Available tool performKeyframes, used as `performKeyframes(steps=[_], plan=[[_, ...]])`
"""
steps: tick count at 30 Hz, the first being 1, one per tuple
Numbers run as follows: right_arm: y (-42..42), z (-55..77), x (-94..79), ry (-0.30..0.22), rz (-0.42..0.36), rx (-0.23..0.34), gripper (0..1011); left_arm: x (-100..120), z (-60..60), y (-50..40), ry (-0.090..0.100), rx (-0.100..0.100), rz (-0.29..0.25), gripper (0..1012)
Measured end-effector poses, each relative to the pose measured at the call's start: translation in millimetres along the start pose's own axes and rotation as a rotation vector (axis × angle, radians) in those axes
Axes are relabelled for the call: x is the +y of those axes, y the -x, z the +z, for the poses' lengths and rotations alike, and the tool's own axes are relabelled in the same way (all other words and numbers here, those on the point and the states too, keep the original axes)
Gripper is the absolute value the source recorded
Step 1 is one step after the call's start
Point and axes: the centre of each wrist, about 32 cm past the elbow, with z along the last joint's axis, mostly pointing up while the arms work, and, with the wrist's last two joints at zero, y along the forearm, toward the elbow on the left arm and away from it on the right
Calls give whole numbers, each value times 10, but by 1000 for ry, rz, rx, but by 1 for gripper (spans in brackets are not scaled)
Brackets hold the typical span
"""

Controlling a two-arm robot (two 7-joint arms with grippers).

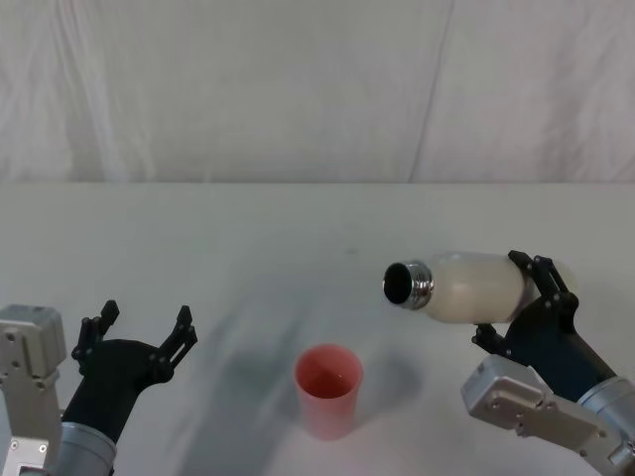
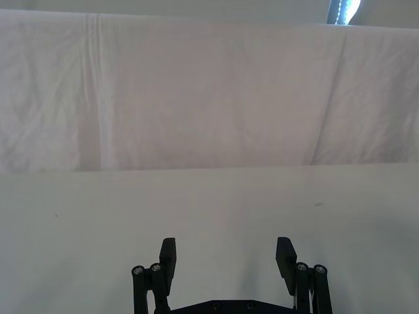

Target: Grasp the thermos with one hand and pour water into the cup lid.

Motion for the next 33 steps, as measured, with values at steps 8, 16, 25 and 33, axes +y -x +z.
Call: performKeyframes(steps=[8,16,25,33], plan=[[25,-4,2,-12,6,-50,962,0,0,0,0,0,0,1001],[57,-2,8,-35,23,-83,962,0,0,0,0,0,0,1001],[98,9,29,-53,44,-109,962,0,0,0,0,0,0,1001],[136,12,75,-69,58,-159,962,0,0,0,0,0,0,1001]])
